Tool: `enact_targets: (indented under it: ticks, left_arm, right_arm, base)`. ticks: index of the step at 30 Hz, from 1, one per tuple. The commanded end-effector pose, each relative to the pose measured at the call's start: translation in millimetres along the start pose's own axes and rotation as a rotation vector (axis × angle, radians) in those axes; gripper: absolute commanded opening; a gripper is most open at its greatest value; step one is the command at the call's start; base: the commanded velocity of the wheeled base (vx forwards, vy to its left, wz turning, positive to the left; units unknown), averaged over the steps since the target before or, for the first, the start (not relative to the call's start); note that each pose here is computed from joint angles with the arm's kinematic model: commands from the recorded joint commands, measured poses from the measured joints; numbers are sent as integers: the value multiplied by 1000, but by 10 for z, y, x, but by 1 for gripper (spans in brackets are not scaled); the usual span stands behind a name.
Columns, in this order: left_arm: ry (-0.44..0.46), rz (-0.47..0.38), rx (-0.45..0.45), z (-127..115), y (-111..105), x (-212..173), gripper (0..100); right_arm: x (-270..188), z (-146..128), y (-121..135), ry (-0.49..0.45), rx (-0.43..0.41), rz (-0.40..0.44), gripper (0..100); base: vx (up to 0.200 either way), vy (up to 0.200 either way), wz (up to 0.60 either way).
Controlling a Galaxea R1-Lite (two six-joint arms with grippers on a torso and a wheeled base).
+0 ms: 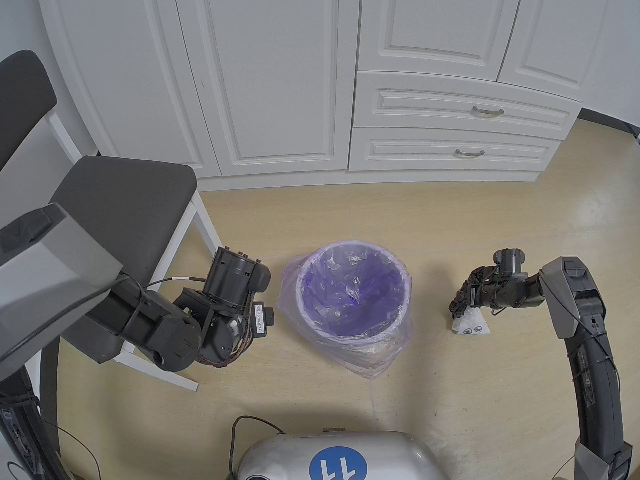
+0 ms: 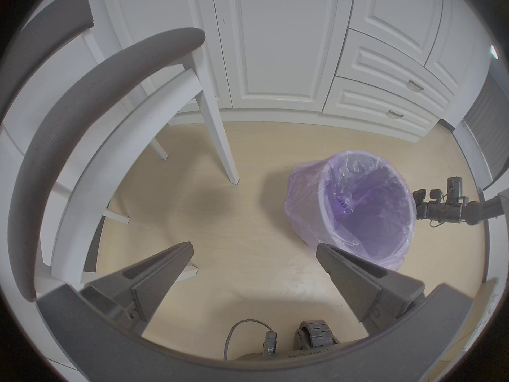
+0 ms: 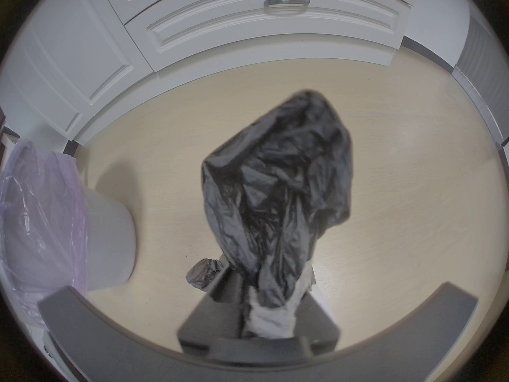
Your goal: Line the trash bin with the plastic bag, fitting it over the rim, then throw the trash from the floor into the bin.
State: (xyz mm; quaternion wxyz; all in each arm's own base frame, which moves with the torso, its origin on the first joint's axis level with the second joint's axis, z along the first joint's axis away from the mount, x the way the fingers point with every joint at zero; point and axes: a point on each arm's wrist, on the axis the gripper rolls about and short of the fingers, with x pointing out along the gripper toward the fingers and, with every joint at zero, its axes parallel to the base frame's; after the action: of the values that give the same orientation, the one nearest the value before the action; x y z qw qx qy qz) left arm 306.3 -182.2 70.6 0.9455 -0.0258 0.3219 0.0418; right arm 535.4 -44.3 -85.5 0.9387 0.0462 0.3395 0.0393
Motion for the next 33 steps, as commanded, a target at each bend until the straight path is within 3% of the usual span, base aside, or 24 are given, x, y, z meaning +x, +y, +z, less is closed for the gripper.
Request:
enact_targets:
  ticks: [1,10,18,30,33]
  left_arm:
    - [26,23,16,-83,-10,125,100]
    - [30,37,24,-106,-11,173,100]
    - [27,66,46,-128,0,184,100]
    - [29,76,44,-124,32,199,100]
    - [31,77,45,-132,33,203,100]
  right_arm:
    - [-67,123,51,-29,-7,9,0]
    - [-613,571,284,-112,-28,93,0]
    - [-1243,908,607,-309,-54,159,0]
    - [-1893,1048,993,-439,-100,229,0]
    - [-2120,1068,1194,-483,-88,282,0]
  base:
    - [0,0,0]
    - [0,0,0]
    - [0,0,0]
    - [0,0,0]
    - [0,0,0]
